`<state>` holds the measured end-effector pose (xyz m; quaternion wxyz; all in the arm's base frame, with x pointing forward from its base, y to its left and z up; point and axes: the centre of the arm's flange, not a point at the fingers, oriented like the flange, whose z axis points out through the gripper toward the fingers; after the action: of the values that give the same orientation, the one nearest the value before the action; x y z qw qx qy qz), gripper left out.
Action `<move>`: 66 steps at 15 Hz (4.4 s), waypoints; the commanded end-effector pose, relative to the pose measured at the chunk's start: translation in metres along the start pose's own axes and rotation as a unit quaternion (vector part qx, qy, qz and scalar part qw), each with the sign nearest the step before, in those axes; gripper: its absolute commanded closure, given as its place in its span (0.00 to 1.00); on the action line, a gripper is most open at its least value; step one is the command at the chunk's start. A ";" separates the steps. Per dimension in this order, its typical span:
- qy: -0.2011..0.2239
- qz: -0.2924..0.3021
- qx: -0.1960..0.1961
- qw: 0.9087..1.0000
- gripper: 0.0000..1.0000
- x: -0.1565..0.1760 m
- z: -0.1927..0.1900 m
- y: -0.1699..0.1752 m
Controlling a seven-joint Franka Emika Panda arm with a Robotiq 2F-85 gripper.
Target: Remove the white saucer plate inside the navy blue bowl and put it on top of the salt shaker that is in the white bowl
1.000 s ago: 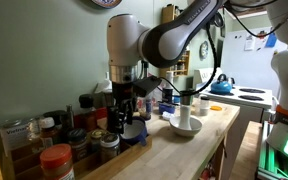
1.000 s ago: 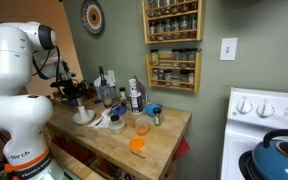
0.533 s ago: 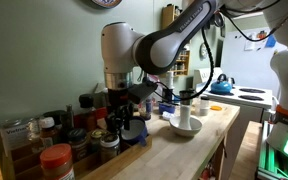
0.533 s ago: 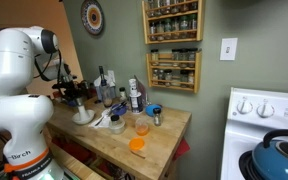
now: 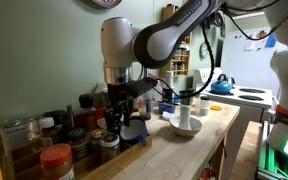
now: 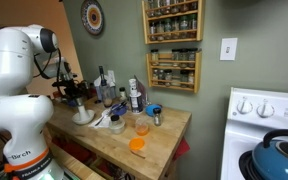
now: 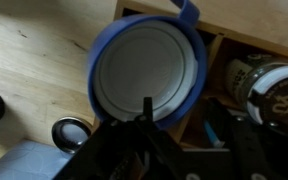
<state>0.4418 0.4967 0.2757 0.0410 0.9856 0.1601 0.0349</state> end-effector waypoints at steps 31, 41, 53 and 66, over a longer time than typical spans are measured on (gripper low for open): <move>-0.110 -0.024 -0.022 0.993 0.69 0.007 0.044 -0.013; -0.068 -0.065 -0.047 0.994 1.00 -0.010 -0.004 -0.016; -0.084 -0.078 -0.045 0.992 1.00 0.001 0.030 -0.019; -0.090 -0.102 -0.049 0.990 1.00 -0.003 0.030 -0.033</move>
<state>0.4302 0.5223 0.2537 0.0978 0.9635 0.2457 -0.0418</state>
